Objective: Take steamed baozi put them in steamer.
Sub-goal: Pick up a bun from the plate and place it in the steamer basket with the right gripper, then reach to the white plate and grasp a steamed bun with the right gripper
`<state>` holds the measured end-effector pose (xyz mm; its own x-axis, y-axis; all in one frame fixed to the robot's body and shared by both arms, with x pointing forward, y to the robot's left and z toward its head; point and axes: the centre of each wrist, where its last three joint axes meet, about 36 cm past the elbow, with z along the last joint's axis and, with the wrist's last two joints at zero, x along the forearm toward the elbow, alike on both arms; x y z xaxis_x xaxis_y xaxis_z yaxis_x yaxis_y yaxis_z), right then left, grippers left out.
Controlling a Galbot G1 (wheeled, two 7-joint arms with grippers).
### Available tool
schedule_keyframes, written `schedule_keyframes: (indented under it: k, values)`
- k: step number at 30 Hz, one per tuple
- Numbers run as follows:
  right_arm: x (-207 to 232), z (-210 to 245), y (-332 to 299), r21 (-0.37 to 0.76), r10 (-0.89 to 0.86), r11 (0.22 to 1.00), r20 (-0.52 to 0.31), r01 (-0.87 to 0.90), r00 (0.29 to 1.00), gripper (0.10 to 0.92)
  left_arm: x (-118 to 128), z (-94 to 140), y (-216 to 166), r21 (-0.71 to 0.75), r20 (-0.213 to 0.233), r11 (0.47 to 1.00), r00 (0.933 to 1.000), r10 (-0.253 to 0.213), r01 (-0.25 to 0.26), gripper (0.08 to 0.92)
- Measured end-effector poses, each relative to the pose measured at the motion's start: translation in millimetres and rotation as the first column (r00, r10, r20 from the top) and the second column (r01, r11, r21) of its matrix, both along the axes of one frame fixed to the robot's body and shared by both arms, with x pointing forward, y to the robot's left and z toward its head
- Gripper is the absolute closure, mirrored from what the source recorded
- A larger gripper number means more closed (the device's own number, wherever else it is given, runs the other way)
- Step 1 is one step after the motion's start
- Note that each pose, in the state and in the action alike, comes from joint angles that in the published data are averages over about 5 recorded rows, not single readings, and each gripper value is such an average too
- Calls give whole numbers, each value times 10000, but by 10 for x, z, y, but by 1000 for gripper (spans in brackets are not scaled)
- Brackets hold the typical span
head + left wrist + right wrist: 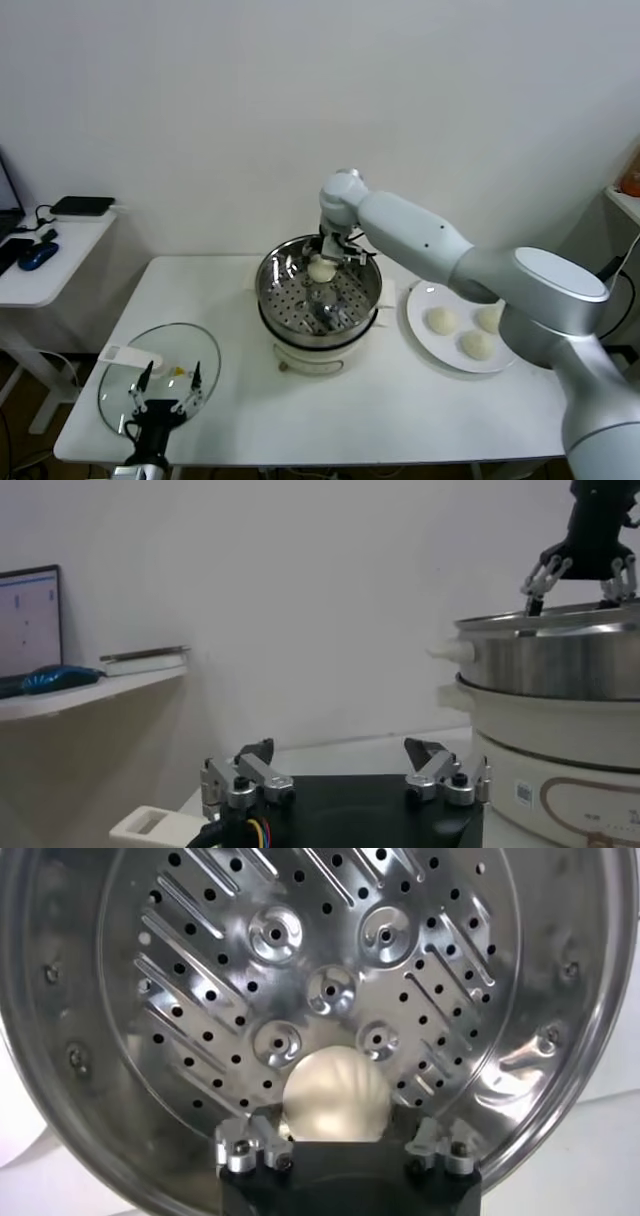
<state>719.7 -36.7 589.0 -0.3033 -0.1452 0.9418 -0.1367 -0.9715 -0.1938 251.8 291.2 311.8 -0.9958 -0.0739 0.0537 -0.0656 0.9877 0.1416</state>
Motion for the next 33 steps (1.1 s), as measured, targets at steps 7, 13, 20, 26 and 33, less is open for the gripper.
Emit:
schedule_keyframes:
  k: [7,13,20,26,33]
  values:
    - [14,101,-55,-17,-11,10000,15,11,10000,199,2,2,3,9,6,10000,10000,8,-8,177]
    - [-6,388,-200,134,-317,9994,-112,318,9994,200,16,23,-7,20,48,10000,10000,-22,22,177]
    - [-76,834,-608,728,-1601,9837,-627,1645,9851,200,40,49,-22,23,94,10000,9999,-63,63,177]
    - [-101,997,-1241,1356,-3806,9046,-1705,4042,9089,200,44,59,-29,13,126,10000,9999,-65,64,177]
    - [-95,916,-2073,1518,-6040,7342,-2989,6617,7388,200,85,93,-92,-7,242,9997,9994,-232,232,177]
